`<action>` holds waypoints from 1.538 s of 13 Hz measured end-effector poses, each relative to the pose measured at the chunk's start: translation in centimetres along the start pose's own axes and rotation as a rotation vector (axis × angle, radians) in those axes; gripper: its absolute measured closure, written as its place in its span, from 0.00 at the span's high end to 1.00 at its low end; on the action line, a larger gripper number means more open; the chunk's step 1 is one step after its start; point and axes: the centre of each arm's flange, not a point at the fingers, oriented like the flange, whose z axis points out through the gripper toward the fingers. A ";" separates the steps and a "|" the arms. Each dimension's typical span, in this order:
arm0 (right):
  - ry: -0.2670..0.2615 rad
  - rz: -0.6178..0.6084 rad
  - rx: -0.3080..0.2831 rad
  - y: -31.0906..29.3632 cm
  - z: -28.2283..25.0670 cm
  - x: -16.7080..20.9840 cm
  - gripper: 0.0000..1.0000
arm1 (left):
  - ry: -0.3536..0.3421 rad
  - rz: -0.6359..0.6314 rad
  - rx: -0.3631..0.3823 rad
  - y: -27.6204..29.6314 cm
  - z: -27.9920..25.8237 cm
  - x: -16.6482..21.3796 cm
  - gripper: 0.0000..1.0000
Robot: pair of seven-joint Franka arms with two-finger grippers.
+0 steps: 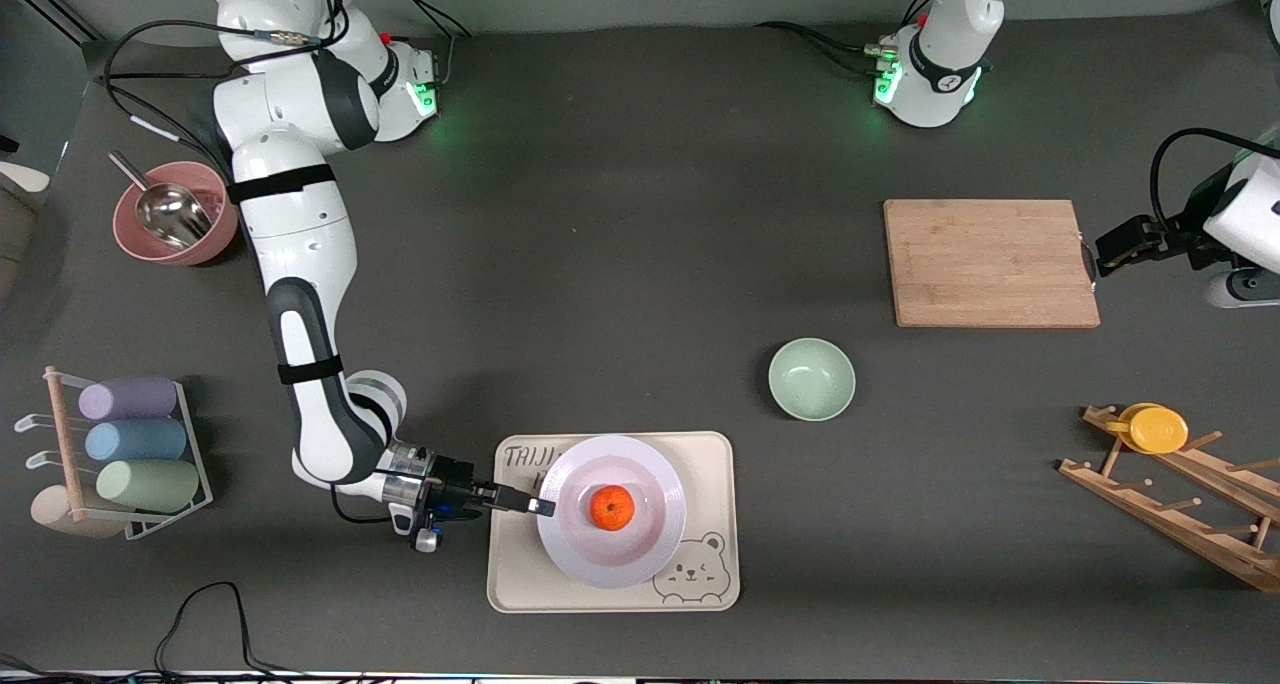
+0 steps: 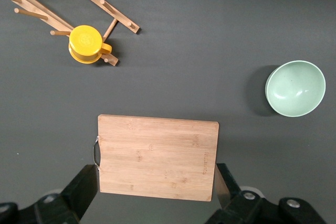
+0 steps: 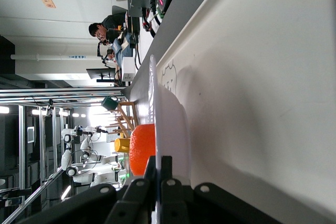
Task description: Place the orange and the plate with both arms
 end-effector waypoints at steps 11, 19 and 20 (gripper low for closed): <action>-0.026 -0.041 -0.080 -0.3 -1.2 0.6 0.71 | 0.000 0.001 0.000 0.0 0.0 0.0 1.00; -0.210 -0.114 -0.410 -7.4 -12.5 3.4 0.94 | -0.005 0.002 0.000 0.0 0.0 -0.1 1.00; -0.249 -0.142 -0.463 -8.9 -14.5 3.3 1.00 | -0.008 0.002 0.000 0.0 0.0 -0.1 1.00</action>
